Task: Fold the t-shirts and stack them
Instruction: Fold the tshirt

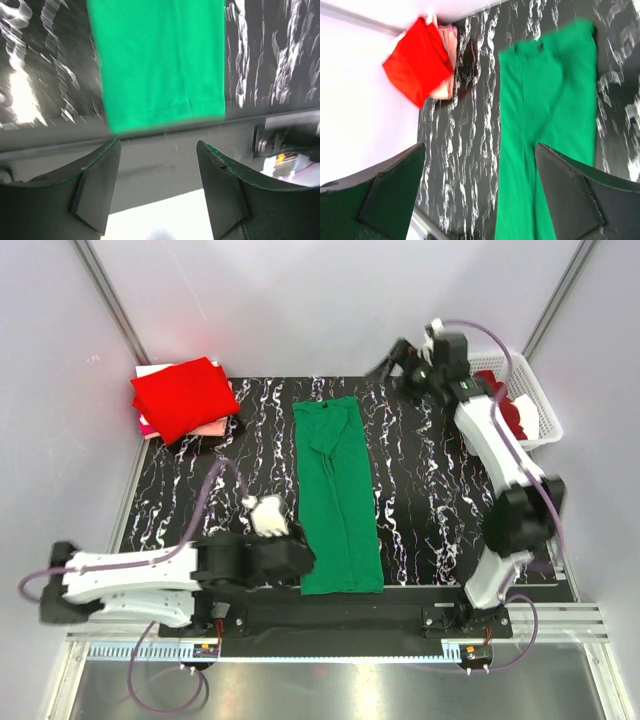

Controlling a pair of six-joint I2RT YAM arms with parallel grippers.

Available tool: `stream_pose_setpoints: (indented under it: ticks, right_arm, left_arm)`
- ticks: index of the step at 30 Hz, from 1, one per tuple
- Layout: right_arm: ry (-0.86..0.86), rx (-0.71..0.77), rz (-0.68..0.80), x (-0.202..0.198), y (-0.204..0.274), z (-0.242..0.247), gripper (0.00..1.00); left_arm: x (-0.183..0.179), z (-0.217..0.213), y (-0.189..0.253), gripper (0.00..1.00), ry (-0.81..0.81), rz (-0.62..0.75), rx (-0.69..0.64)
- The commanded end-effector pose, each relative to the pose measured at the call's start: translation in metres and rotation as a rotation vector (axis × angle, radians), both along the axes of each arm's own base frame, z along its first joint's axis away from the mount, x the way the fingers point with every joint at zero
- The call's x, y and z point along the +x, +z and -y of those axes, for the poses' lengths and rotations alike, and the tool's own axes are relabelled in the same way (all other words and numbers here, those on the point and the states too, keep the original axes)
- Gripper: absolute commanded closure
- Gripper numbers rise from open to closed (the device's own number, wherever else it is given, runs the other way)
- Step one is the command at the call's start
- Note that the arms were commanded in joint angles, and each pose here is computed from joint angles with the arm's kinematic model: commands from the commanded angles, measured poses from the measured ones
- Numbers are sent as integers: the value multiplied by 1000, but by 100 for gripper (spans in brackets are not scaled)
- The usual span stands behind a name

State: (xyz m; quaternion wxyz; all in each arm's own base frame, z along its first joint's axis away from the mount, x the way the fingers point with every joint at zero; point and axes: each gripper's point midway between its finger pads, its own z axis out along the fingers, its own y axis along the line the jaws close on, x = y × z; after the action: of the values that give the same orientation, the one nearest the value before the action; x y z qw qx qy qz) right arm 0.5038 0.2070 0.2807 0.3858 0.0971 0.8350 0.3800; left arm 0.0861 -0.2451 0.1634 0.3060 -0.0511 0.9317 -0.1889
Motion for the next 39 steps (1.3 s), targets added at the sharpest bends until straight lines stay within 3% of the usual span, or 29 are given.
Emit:
stream_pose_setpoints:
  ticks: [1,2,4,5,6,11,16,24,30,39]
  right_arm:
    - [-53,-105,-157,-73,-43,30,3]
    - [-47,-133,-248,-102,-79,36,4]
    - [-57,-149,-257,-141,-79,47,4]
    - [-62,-171,-353,-170,-113,53,5]
    - [-50,-162,-326,-190,-107,52,5]
    - [4,-216,-501,-283,-177,52,11]
    - [58,-154,-556,-343,-190,36,23]
    - [150,-189,-655,-383,-229,18,33]
    - [171,-247,-678,-388,-243,8,36]
    - [202,-310,-695,-390,-251,2,53]
  left_arm:
    - [36,-12,-3,34,57,42,-102]
    - [39,-21,-18,35,17,37,-97]
    - [58,-15,-15,36,31,18,-204]
    - [63,-19,-19,36,25,23,-193]
    - [69,-24,-24,36,51,15,-173]
    - [65,-18,-68,38,41,-94,-56]
    - [50,5,-101,47,-1,-179,-154]
    - [29,6,-117,50,-30,-210,-58]
    - [10,13,-130,52,-42,-226,10]
    - [12,6,-125,52,-6,-204,7]
